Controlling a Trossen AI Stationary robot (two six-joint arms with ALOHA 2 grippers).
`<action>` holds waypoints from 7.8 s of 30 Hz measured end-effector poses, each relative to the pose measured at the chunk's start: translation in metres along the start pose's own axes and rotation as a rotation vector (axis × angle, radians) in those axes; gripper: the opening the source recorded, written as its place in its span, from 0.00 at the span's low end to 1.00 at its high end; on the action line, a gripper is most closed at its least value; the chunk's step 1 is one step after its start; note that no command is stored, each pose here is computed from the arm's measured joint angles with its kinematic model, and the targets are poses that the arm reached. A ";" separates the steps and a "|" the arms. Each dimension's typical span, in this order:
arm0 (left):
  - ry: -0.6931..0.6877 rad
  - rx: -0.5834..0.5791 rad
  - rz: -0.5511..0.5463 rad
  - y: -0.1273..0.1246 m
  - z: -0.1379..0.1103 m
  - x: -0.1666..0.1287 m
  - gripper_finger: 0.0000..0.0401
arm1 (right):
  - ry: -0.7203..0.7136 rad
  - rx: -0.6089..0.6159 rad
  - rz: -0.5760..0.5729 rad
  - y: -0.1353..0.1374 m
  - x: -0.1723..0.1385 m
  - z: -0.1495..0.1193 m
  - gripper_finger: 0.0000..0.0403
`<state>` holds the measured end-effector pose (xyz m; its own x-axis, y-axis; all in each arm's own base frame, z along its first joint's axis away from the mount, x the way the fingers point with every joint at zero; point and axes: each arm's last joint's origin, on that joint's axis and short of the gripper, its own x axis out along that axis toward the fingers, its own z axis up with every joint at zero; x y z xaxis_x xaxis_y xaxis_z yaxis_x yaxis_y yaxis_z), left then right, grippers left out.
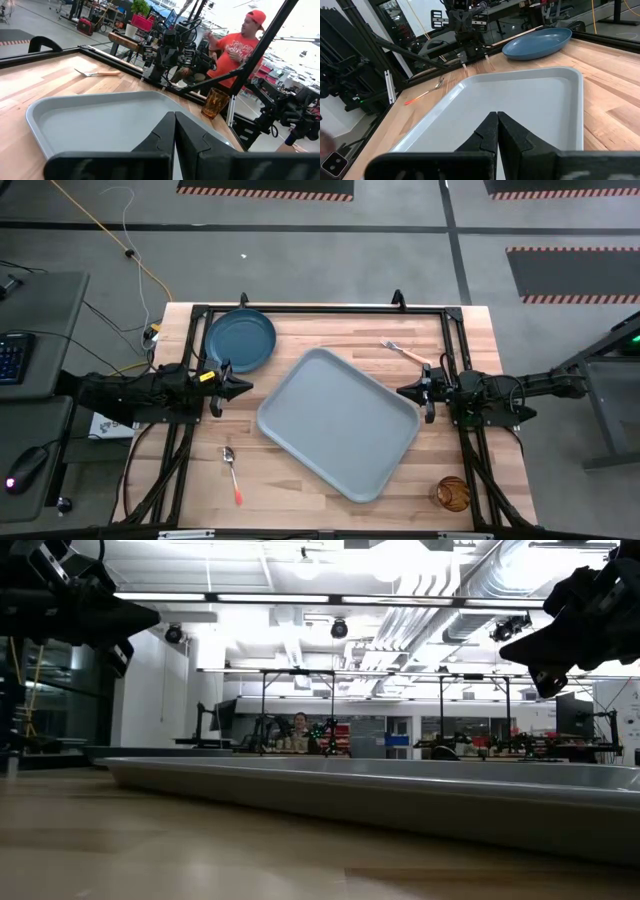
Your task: Pick and place plate/cup/fork/spoon on tray
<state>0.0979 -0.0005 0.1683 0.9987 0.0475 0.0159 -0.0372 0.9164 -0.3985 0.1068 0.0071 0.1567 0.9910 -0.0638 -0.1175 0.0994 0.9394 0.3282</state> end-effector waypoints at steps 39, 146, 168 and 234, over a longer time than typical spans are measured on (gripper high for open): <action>0.000 0.000 0.000 0.000 0.000 0.000 0.00 | 0.001 0.000 -0.001 0.000 0.000 0.000 0.00; -0.092 -0.348 0.455 -0.021 0.169 0.040 0.60 | -0.663 0.369 -0.027 0.007 -0.018 0.055 0.00; -0.041 -0.351 0.460 -0.018 0.164 0.050 0.60 | 0.450 0.470 -1.040 -0.056 0.022 0.152 0.41; -0.093 -0.103 0.307 0.014 0.131 0.175 0.60 | 0.286 0.356 -0.661 0.009 0.140 0.133 0.05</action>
<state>0.2678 0.0730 0.2852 0.9339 0.3555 -0.0379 -0.3277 0.8088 -0.4883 0.2583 -0.0381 0.2677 0.6609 -0.4349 -0.6117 0.7277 0.5706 0.3806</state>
